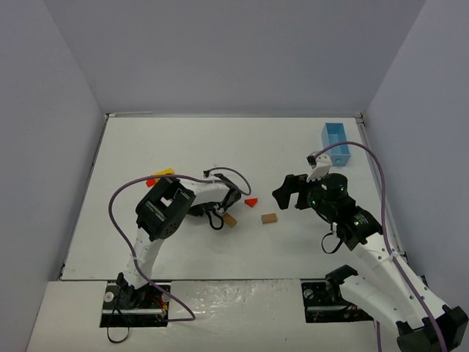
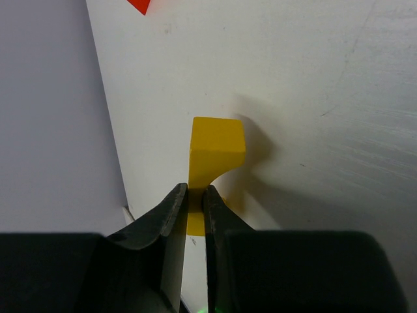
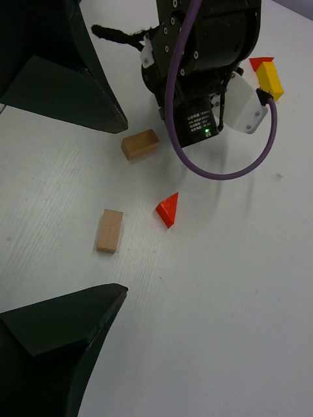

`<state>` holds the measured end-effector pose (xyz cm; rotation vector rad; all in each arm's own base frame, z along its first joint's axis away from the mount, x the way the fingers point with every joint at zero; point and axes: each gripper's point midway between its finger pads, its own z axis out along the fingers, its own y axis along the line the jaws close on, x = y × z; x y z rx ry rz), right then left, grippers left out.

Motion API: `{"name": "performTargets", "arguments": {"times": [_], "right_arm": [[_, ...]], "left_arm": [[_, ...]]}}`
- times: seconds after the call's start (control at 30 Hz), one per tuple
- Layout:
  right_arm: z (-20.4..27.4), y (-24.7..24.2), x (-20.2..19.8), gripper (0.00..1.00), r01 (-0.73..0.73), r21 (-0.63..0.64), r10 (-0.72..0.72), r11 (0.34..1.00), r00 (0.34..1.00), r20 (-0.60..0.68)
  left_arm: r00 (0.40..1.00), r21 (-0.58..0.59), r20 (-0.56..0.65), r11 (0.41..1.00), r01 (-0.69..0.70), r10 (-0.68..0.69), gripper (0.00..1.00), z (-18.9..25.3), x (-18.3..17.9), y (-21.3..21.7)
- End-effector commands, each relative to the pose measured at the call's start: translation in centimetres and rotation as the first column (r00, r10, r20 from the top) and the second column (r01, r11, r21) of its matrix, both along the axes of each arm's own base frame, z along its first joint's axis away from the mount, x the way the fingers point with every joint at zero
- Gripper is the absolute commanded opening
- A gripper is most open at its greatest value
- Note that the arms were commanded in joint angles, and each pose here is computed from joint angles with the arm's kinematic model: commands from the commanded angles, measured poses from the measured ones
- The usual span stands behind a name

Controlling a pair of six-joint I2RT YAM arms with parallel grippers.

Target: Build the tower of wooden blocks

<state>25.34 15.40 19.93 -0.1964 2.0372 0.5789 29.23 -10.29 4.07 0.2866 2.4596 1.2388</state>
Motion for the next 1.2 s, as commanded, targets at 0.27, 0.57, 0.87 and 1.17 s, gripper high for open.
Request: {"name": "performTargets", "arguments": {"times": [0.27, 0.57, 0.87, 1.17], "right_arm": [[1.4, 0.2, 0.0, 0.98, -0.008, 0.033, 0.006, 0.999, 0.999, 0.05], [1.9, 0.2, -0.2, 0.98, -0.016, 0.04, 0.014, 0.999, 0.998, 0.061], [3.3, 0.3, -0.9, 0.98, -0.048, 0.039, 0.045, 0.998, 0.995, 0.088], [3.8, 0.1, -1.4, 1.0, -0.074, 0.009, 0.073, 0.997, 0.992, 0.102]], "left_arm": [[1.0, -0.065, 0.006, 0.998, -0.003, 0.003, 0.2, -0.2, -0.9, -3.1], [1.0, -0.149, 0.027, 0.989, 0.015, -0.011, 0.34, 1.9, -0.9, -4.9], [0.991, -0.365, 0.119, 0.926, 0.097, -0.057, 0.53, 9.9, -0.5, -5.7], [0.987, -0.668, 0.029, 0.732, 0.135, -0.156, 0.72, 9.8, -0.4, -5.3]]}}
